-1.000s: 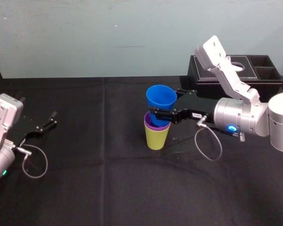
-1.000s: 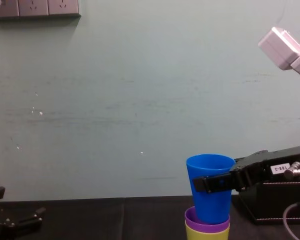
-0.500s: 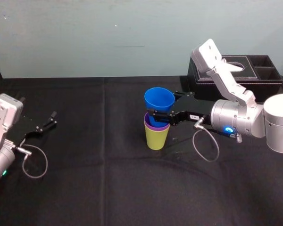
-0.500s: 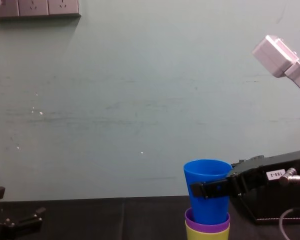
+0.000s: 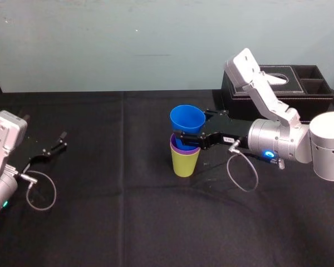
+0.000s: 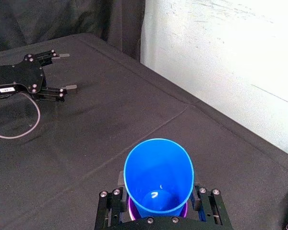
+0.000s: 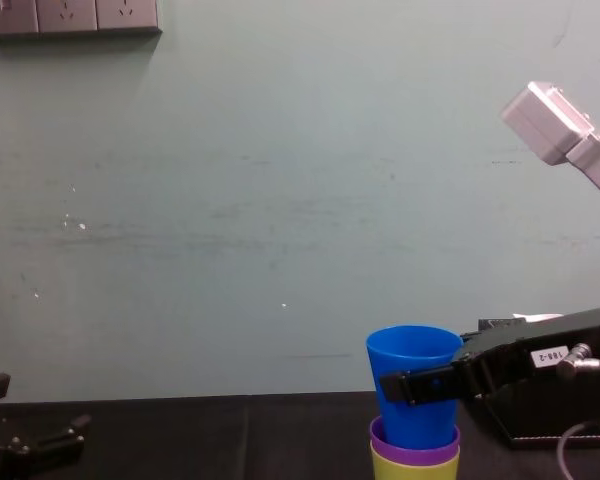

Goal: Stack the three plastic cups sequentially using one hand.

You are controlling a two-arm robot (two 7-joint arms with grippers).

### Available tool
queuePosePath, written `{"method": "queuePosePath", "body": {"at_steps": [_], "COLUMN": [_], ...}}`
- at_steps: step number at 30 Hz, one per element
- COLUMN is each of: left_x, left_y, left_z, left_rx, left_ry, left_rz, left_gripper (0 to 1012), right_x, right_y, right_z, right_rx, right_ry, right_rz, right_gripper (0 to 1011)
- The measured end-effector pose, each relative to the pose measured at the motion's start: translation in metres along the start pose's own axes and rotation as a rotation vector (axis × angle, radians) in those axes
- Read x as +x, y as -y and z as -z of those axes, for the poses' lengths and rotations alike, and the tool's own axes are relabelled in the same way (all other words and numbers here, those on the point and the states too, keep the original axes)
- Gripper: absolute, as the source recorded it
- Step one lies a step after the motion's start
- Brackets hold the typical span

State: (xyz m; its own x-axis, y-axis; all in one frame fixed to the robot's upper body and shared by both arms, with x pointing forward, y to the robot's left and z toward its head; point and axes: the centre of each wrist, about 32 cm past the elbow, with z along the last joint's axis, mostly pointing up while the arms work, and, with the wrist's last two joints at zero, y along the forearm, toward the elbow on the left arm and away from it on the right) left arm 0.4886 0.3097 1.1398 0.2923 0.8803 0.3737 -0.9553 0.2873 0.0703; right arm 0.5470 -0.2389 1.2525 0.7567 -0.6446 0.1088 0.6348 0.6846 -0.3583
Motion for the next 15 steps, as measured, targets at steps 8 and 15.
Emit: {"method": "queuePosePath", "body": {"at_steps": [8, 15], "left_x": [0.0, 0.0], "left_y": [0.0, 0.0], "left_z": [0.0, 0.0], "left_rx": [0.0, 0.0], "left_ry": [0.0, 0.0], "left_rz": [0.0, 0.0], "left_gripper": [1011, 1011], "right_x": [-0.0002, -0.0002], "right_y": [0.0003, 0.0006], "right_z": [-0.0004, -0.0004], "right_rx": [0.001, 0.001], "right_ry": [0.001, 0.0], "right_rz": [0.002, 0.003], "right_gripper": [882, 1003]}}
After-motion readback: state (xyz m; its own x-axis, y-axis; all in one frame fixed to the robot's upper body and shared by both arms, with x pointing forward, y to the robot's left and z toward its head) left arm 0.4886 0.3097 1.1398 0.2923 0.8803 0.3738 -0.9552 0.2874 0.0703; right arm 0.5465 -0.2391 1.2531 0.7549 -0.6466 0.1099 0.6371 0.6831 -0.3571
